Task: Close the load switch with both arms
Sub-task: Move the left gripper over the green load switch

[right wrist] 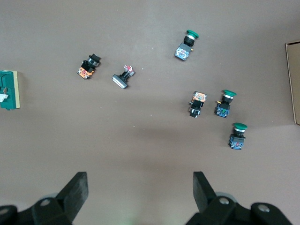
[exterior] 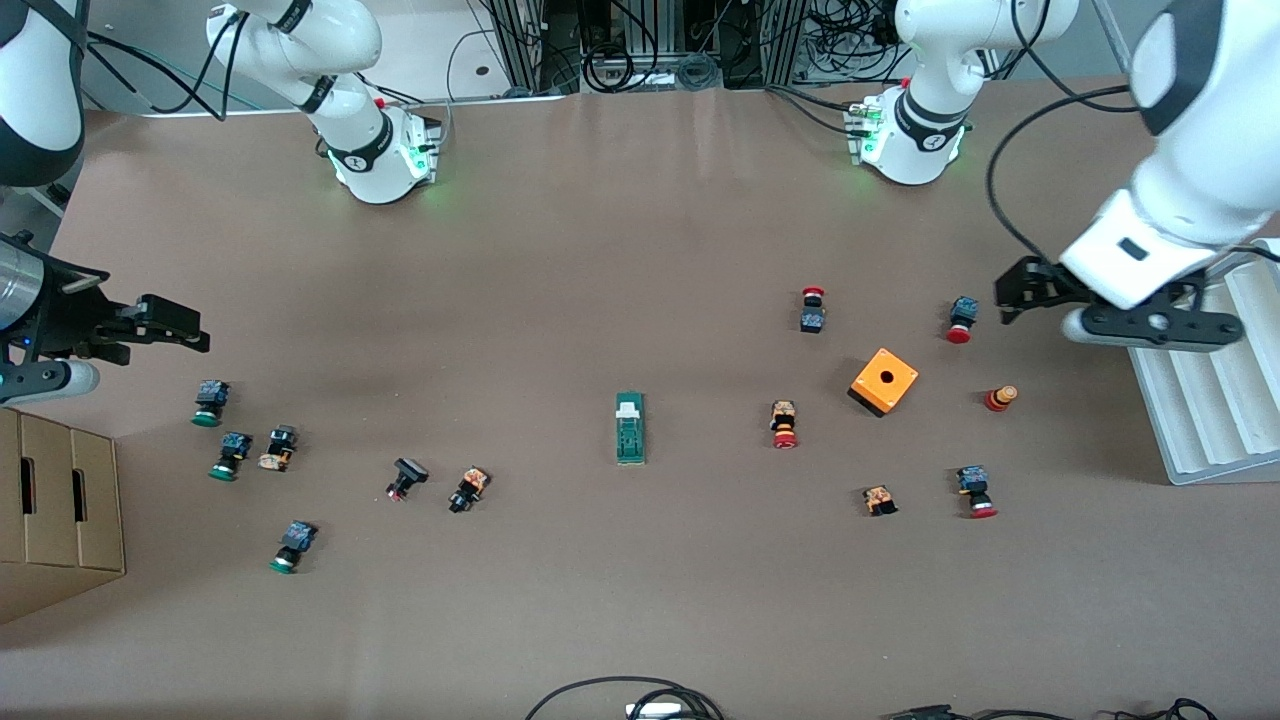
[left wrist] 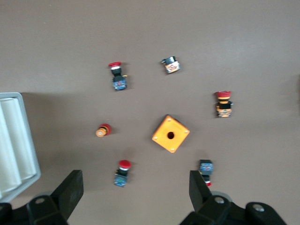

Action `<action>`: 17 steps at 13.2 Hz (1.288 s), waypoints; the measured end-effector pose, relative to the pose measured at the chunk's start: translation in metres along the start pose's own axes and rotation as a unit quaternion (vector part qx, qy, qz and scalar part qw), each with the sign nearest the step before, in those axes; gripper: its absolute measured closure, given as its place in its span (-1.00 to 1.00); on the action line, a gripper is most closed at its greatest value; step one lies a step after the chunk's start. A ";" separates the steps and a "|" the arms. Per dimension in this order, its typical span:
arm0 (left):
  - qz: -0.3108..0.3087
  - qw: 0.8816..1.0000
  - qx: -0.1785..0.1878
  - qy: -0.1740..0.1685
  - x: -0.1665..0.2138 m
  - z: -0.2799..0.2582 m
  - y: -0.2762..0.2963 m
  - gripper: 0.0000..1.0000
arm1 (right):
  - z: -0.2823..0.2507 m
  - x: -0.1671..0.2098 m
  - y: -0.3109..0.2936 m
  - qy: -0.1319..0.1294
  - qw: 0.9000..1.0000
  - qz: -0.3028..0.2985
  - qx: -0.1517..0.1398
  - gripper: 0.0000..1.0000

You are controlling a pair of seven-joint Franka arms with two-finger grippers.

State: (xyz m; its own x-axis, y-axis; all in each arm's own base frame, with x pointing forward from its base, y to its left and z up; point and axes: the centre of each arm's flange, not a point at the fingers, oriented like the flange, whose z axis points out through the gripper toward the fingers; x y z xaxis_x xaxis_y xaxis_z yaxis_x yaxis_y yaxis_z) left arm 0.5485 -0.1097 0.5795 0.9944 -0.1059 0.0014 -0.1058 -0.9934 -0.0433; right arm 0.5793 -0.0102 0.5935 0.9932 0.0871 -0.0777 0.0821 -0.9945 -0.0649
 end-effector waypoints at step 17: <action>-0.131 0.989 -0.023 0.069 -0.011 0.044 0.260 -1.00 | 0.000 0.000 0.000 0.000 1.000 0.000 0.000 -1.00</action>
State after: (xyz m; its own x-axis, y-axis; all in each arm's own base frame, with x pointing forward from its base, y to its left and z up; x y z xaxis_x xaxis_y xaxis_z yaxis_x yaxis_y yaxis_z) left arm 0.5101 -0.3646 0.5245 0.9777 0.1540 0.1429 0.1523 -0.9881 0.0230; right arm 0.5794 -0.0098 0.5935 0.9931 0.0879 -0.0775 0.0830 -0.9944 -0.0649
